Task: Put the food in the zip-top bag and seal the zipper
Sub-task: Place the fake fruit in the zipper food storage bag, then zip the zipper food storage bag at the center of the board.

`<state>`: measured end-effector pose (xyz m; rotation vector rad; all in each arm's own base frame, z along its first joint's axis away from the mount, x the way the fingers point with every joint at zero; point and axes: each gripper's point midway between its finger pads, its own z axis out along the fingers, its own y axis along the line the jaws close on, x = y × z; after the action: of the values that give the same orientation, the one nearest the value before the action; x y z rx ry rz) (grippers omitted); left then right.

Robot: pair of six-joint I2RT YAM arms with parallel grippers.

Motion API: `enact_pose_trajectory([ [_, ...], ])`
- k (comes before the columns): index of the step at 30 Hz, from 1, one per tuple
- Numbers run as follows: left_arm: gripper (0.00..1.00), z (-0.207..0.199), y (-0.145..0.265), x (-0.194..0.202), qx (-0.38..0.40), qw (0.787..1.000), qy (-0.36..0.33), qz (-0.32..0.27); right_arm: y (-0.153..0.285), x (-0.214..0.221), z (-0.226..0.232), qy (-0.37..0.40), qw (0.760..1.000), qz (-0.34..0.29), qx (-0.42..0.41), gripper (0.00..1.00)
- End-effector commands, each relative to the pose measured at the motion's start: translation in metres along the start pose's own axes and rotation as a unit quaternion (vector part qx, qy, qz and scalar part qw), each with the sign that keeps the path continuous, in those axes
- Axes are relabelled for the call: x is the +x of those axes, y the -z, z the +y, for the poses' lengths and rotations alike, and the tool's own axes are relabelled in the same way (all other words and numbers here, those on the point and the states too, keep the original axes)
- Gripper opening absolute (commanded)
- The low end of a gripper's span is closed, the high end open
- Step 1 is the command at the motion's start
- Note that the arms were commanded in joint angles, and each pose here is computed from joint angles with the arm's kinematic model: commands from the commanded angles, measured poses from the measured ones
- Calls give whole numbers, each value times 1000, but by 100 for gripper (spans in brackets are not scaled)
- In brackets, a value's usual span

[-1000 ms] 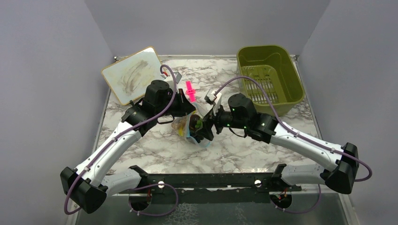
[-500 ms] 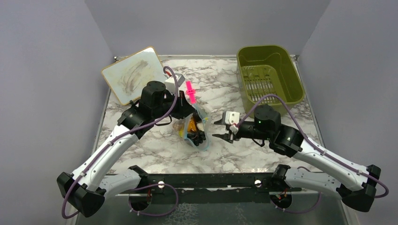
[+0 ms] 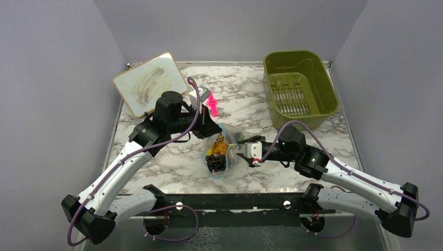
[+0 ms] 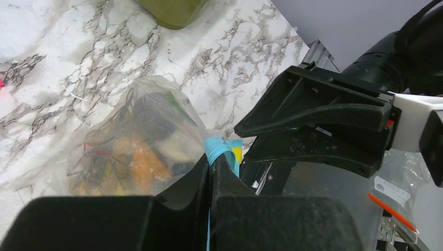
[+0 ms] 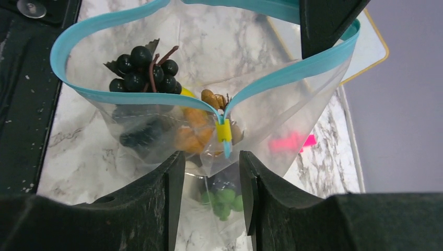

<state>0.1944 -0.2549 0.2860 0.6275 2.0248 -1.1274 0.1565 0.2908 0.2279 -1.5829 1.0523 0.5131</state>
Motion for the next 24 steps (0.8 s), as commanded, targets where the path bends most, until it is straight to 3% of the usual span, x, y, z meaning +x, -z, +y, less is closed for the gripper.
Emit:
enact_pose_trajectory([
  [1, 0, -20, 7, -10, 47, 998, -34, -26, -4, -11, -22, 39, 997, -35, 60, 44],
  [9, 0, -23, 4, -4, 66, 997, -22, -22, -22, 6, -7, 38, 998, -36, 32, 43],
  [19, 0, -22, 2, -1, 69, 997, -17, -24, -29, 12, -1, 30, 998, -51, 38, 29],
  [24, 0, -22, 1, 1, 70, 997, -14, -22, -32, 16, 3, 24, 997, -54, 40, 29],
])
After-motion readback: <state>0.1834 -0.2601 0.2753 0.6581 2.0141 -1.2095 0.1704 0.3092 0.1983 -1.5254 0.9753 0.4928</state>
